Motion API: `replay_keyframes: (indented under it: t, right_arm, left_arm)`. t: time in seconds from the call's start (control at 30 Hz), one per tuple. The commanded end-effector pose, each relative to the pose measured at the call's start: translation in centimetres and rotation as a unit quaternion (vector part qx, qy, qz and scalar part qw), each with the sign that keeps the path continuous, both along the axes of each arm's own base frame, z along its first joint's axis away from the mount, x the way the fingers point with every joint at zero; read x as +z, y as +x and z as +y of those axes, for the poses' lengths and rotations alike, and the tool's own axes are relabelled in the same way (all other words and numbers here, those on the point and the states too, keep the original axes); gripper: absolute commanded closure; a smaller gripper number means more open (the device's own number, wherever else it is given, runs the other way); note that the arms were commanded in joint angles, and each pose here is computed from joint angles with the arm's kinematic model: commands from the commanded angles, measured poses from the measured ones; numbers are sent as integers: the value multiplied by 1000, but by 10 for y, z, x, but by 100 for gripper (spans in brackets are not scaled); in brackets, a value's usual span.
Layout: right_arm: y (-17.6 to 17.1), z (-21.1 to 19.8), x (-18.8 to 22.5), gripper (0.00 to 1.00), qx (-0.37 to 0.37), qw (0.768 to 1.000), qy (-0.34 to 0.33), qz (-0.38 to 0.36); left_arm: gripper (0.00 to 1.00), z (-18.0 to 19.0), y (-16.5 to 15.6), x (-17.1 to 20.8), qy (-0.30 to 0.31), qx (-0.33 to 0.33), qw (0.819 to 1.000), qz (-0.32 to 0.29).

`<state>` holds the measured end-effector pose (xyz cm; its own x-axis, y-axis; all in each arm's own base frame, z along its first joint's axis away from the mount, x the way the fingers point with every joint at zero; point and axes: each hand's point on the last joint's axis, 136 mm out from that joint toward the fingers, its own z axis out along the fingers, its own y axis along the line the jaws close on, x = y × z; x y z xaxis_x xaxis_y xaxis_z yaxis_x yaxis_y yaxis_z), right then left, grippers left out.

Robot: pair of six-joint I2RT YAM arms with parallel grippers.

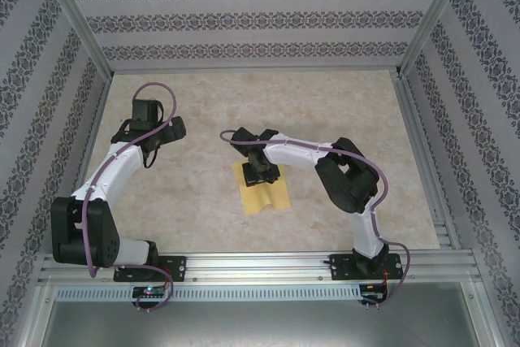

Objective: Fold a paper plane with a square sheet of paper (pick it up from the middle)
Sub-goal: Fold the square sheet of paper in half at the center of the table.

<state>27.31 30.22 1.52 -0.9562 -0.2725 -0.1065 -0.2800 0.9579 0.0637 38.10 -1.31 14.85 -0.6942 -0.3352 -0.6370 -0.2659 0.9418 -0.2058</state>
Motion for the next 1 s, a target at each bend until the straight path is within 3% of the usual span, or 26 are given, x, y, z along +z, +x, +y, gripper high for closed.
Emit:
replay_keyframes:
  t: [0.0, 0.17, 0.3, 0.4, 0.7, 0.97]
  right_arm:
    - [11, 33, 36, 64, 13, 994, 102, -32]
    - [18, 73, 82, 78, 29, 966, 254, -38]
    - [22, 87, 105, 79, 25, 932, 360, -25]
    - [25, 88, 102, 78, 14, 918, 397, -4]
    - [42, 42, 36, 66, -10, 964, 266, -22]
    - [58, 2, 27, 49, -8, 980, 192, -55]
  left_arm:
    - [0, -11, -4, -8, -43, -4, 999, 14]
    - [2, -31, -9, -19, -105, -21, 994, 21]
    - [5, -44, -14, -29, -140, -33, 989, 28]
    - [5, -50, -17, -34, -147, -38, 988, 32]
    - [5, -73, -20, -53, -161, -49, 984, 51]
    - [5, -89, -18, -58, -160, -63, 983, 60]
